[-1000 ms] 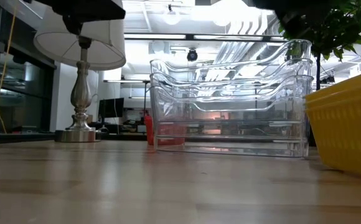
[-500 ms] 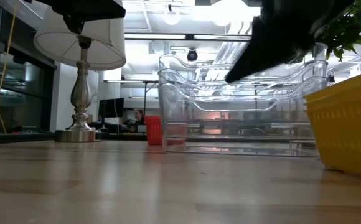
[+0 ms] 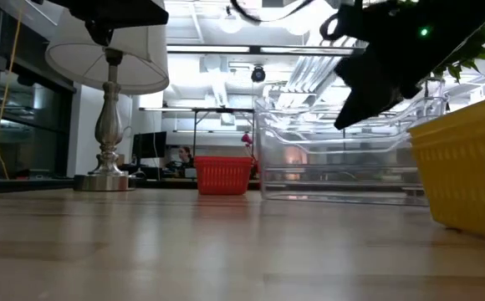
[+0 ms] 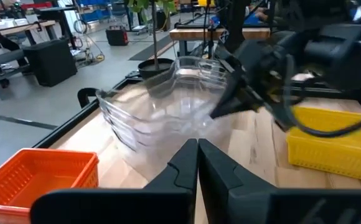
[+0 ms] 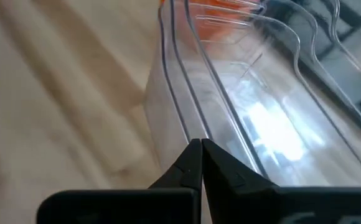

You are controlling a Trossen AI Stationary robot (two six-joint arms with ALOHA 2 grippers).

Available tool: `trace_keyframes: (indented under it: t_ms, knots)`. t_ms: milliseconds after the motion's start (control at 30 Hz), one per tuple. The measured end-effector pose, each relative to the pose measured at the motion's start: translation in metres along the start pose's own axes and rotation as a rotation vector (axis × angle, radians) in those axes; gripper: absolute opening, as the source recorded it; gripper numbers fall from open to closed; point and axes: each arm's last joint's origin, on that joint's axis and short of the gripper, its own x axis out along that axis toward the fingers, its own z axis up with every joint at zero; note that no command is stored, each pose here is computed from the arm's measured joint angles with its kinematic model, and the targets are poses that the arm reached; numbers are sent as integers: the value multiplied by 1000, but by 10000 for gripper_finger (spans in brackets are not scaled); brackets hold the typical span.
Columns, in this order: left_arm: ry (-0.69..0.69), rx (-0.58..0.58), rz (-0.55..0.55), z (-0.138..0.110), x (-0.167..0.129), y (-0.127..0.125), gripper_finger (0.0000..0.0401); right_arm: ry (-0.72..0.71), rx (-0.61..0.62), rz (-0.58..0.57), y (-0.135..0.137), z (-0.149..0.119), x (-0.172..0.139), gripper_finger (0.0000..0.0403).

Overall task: Stack baskets by color
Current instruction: Move the stacked transparent bins to the top center of the table

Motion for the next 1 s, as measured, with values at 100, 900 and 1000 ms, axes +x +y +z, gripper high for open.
trace_keyframes:
  t_ms: [100,900,1000]
  knots:
    - [3,2,-11,0,0,0,0,8,-3,-60,-8,0,5,0]
    - [7,3,-32,0,0,-1,0,-4,-262,-31,-11,5,-4,0]
    - [9,3,-47,0,0,-1,0,9,-302,47,-9,-3,-24,0]
